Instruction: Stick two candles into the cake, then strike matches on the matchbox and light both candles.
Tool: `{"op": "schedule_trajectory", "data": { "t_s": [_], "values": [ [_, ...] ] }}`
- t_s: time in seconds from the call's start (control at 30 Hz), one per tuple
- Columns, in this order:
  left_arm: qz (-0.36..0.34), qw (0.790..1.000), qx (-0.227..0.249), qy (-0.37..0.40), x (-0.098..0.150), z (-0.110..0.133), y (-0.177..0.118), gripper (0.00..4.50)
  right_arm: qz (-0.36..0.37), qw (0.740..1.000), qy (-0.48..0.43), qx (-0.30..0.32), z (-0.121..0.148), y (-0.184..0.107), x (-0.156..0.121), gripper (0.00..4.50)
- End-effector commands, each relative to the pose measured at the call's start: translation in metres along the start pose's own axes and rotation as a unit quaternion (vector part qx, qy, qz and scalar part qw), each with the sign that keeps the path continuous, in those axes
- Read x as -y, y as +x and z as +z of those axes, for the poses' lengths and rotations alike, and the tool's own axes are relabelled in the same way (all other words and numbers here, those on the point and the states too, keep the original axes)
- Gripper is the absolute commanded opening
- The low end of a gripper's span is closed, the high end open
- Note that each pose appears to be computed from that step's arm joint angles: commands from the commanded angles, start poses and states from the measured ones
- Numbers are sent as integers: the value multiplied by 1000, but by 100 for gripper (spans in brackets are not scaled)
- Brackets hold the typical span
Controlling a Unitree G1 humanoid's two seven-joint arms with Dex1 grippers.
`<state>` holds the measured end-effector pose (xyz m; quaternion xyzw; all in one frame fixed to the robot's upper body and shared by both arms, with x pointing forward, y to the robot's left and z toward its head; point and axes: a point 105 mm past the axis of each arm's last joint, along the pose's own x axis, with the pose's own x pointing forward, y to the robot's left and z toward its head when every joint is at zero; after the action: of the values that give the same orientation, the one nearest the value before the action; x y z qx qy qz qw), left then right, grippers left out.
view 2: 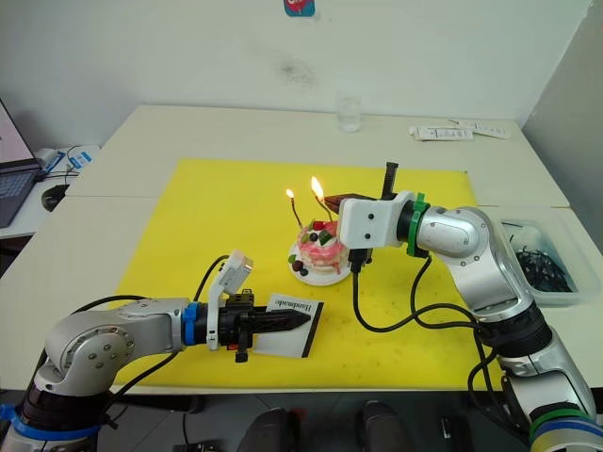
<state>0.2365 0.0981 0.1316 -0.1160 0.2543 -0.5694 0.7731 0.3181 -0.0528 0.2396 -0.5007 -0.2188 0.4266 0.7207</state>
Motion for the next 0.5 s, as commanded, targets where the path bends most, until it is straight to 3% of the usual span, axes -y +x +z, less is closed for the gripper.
{"op": "schedule_trajectory", "data": {
  "t_s": [0.03,0.5],
  "values": [
    [-14,1000,4,21,8,5,3,0,-18,1000,-22,9,8,-3,12,2],
    [-16,1000,4,22,9,7,5,0,-22,999,-23,4,5,-4,14,2]
  ]
}}
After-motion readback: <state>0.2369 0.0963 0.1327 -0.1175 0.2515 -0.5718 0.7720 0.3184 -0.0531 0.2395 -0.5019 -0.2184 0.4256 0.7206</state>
